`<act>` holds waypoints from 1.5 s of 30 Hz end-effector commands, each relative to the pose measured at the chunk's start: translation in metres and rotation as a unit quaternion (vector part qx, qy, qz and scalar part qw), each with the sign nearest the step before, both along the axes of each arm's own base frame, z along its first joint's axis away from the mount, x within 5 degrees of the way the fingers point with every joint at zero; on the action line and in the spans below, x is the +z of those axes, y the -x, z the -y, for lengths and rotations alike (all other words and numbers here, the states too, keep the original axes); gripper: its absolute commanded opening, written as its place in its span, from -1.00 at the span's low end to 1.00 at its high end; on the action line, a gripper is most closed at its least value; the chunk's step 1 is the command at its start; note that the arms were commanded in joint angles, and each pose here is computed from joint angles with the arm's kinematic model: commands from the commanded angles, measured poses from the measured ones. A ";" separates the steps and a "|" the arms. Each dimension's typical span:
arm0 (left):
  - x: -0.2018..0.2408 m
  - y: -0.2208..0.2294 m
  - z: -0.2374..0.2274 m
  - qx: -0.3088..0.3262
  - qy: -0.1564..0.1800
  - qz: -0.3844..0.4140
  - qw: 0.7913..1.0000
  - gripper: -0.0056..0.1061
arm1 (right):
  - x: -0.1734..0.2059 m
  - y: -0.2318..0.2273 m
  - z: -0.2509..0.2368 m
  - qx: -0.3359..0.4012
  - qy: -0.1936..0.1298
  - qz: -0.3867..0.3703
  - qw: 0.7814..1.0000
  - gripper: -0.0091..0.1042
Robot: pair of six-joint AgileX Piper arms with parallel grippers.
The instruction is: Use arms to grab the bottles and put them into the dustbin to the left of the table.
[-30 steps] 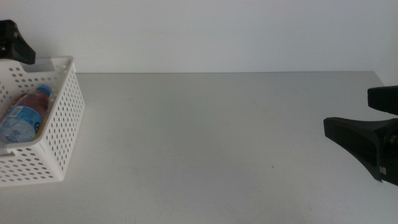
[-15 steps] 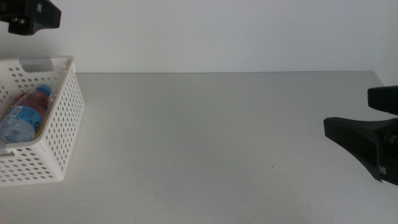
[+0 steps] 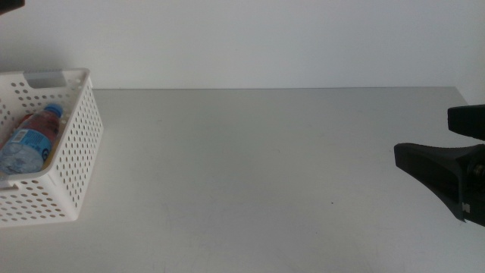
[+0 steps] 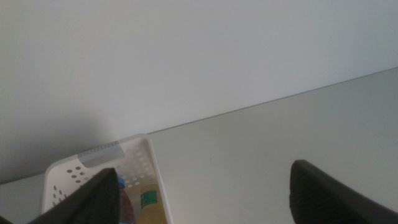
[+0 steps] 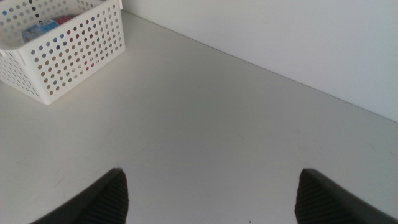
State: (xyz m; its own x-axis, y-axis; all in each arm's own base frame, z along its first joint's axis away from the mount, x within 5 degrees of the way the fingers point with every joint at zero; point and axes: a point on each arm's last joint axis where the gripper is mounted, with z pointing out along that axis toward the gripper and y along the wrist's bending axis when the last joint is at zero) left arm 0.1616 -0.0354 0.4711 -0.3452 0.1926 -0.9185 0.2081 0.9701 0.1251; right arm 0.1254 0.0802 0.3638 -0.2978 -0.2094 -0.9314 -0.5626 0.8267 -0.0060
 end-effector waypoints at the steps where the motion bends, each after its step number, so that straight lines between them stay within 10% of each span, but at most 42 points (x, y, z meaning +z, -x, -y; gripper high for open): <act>1: 0.015 0.004 0.000 -0.003 0.012 0.053 0.999 0.77 | 0.017 -0.001 0.000 -0.001 -0.021 0.047 0.999 0.66; 30: -0.014 -0.037 0.007 0.010 -0.033 -0.004 0.999 0.77 | 0.009 -0.003 0.001 -0.005 -0.001 0.052 0.999 0.66; 39: -0.029 0.005 -0.025 0.061 0.078 0.142 0.985 0.77 | -0.001 -0.002 0.032 -0.115 -0.070 0.075 0.988 0.66; 45: -0.075 0.048 -0.037 0.106 0.157 0.204 0.961 0.77 | -0.031 0.021 0.056 -0.177 -0.039 0.101 0.978 0.66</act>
